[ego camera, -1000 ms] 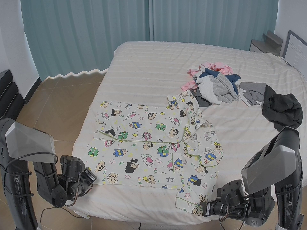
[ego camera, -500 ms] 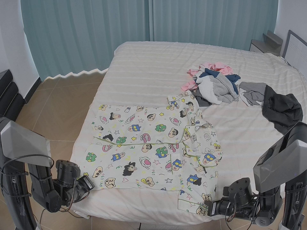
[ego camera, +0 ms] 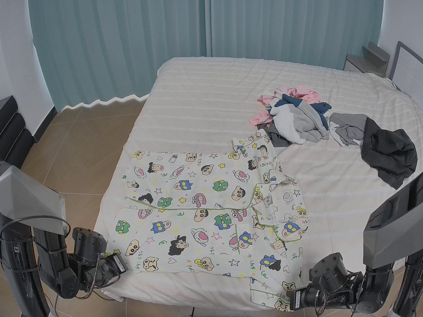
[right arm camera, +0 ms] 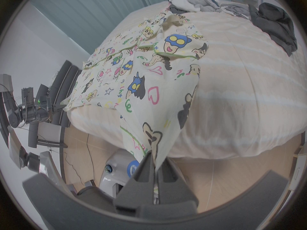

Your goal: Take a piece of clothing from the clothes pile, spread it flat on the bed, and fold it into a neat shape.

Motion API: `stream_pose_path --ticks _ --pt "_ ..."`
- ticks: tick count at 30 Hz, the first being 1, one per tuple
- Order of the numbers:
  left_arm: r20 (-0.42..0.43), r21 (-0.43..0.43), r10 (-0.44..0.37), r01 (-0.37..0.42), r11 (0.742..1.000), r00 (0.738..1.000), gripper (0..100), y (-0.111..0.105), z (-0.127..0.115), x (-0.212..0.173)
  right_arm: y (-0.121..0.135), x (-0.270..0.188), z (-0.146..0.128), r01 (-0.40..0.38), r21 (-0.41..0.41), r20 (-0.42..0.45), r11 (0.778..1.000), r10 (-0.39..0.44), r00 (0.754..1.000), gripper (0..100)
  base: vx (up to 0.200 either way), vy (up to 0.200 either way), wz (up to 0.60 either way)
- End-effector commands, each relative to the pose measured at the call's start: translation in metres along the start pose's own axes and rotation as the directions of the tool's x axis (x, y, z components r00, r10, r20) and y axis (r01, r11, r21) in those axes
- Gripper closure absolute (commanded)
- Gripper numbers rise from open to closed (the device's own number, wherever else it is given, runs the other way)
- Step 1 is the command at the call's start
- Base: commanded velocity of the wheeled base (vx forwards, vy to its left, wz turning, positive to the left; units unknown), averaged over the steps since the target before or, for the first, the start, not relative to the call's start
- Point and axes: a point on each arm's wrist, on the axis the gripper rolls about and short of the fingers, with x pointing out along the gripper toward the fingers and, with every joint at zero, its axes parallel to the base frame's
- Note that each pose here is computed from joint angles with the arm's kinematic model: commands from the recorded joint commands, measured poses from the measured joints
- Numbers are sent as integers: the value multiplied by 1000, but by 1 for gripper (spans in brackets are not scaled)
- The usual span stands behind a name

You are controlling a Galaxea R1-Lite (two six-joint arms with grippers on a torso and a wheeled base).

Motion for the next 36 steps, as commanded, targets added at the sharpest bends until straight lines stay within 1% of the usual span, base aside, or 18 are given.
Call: stream_pose_path --ticks 1,3,7,10,13,15,18,20,22,24,25,26,29,31,32,33,34,36 --pt "-32 33 21 -20 999 999 100 6 -6 -6 7 -14 -5 -32 -21 -11 999 32 999 100 0 0 0" --pt "-43 52 31 -29 998 999 100 9 -9 -8 10 -18 -10 -33 -26 -35 999 32 999 100 0 0 0" --pt "-53 57 40 -37 998 998 100 11 -11 -11 10 -23 -11 -27 -22 -50 999 25 998 100 0 0 0" --pt "-83 59 37 -32 998 996 100 13 -13 -13 8 -31 -13 -9 -14 -75 1000 8 997 100 0 0 0" --pt "-83 58 35 -30 998 996 100 13 -13 -13 7 -32 -13 -6 -12 -78 1000 5 997 100 0 0 0" --pt "-64 56 15 -11 998 998 100 10 -10 -14 7 -35 -11 -8 14 -71 1000 9 997 100 0 0 0" --pt "-20 41 -46 47 998 999 100 3 -2 -16 10 -38 -6 -49 58 -29 997 51 998 100 0 0 0" --pt "28 31 -101 100 994 994 100 -6 8 -19 11 -39 2 -81 89 27 993 79 997 100 0 0 0" --pt "54 23 -121 120 993 991 100 -10 13 -19 9 -39 8 -92 109 65 990 85 994 100 0 0 0" --pt "86 8 -151 150 989 985 100 -16 19 -18 6 -37 17 -108 140 124 984 91 988 100 0 0 0" --pt "86 8 -151 150 989 985 100 -16 19 -18 6 -37 17 -108 140 124 984 91 988 100 0 0 0" --pt "116 -3 -169 170 985 979 100 -22 27 -13 4 -35 25 -125 158 169 980 98 981 100 0 0 0" --pt "166 -11 -193 197 980 967 100 -31 40 -5 -3 -28 34 -131 173 194 976 96 976 100 0 0 0" --pt "183 -12 -204 210 978 962 100 -35 46 -3 -4 -25 40 -139 182 218 973 98 971 100 0 0 0" --pt "195 -16 -206 213 977 959 100 -37 51 2 -6 -23 47 -145 194 246 970 95 965 100 0 0 0" --pt "197 -17 -206 213 977 959 100 -38 52 2 -6 -22 47 -146 195 249 970 95 964 100 0 0 0" --pt "194 -21 -198 206 978 961 100 -42 58 10 -8 -17 55 -145 197 273 970 88 958 100 0 0 0" --pt "183 -27 -181 189 982 966 100 -46 65 19 -8 -11 62 -140 189 291 972 81 953 100 0 0 0"
